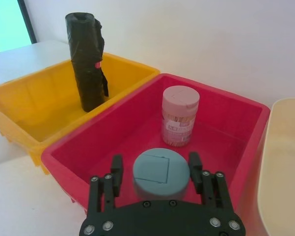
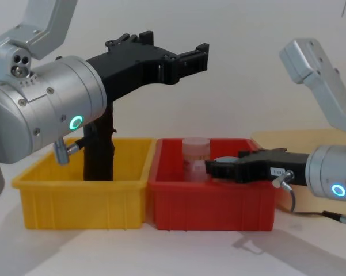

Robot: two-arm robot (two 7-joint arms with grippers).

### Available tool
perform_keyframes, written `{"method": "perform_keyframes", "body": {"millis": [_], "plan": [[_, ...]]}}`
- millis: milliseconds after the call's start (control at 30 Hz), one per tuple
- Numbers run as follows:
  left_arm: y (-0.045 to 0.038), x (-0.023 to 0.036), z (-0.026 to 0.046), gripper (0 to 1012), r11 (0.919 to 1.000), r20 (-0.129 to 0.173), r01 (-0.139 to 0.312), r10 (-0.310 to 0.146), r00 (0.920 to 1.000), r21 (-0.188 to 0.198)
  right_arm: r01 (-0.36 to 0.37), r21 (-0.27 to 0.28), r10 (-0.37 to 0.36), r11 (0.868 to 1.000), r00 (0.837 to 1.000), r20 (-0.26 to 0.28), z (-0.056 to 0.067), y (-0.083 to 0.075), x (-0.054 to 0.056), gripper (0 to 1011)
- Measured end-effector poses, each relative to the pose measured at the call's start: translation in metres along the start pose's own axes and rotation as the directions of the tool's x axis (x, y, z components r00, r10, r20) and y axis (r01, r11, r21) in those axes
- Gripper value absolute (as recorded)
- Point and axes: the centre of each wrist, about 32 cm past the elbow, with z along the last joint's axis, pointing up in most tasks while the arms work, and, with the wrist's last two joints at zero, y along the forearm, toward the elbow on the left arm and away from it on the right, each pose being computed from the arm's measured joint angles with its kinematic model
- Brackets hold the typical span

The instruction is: Pick up the garbage bag with the one hand and transfer it to the other hand.

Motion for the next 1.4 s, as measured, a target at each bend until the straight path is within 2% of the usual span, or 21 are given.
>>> {"method": "perform_keyframes", "body": {"millis": [233,467,733,800,900,1133,1400], "plan": [[0.0000,0.0000,0.0000,1001,1.0000,0.000,0.000,0.000,1.0000,0.000,0.001,-0.002,-0.001,1.000,1.000,-0.007,0.000,0.000,0.001,645],[0.0000,0.0000,0.0000,1001,1.0000,0.000,0.000,0.000,1.0000,0.000,0.010,0.008,-0.010,1.000,1.000,-0.021,0.002,0.001,0.003,645],[0.0000,0.0000,0.0000,1001,1.0000,0.000,0.000,0.000,1.0000,0.000,0.032,0.079,-0.029,0.996,0.999,-0.042,0.016,0.002,0.007,645],[0.0000,0.0000,0.0000,1001,1.0000,0.000,0.000,0.000,1.0000,0.000,0.051,0.118,-0.045,0.992,0.998,-0.052,0.024,0.002,0.010,645],[0.0000,0.0000,0.0000,1001,1.0000,0.000,0.000,0.000,1.0000,0.000,0.068,0.150,-0.059,0.986,0.996,-0.060,0.031,0.002,0.013,645],[0.0000,0.0000,0.0000,1001,1.0000,0.000,0.000,0.000,1.0000,0.000,0.153,0.242,-0.136,0.958,0.987,-0.084,0.051,0.003,0.030,645],[0.0000,0.0000,0.0000,1001,1.0000,0.000,0.000,0.000,1.0000,0.000,0.246,0.275,-0.231,0.929,0.969,-0.088,0.060,0.002,0.054,645]]}}
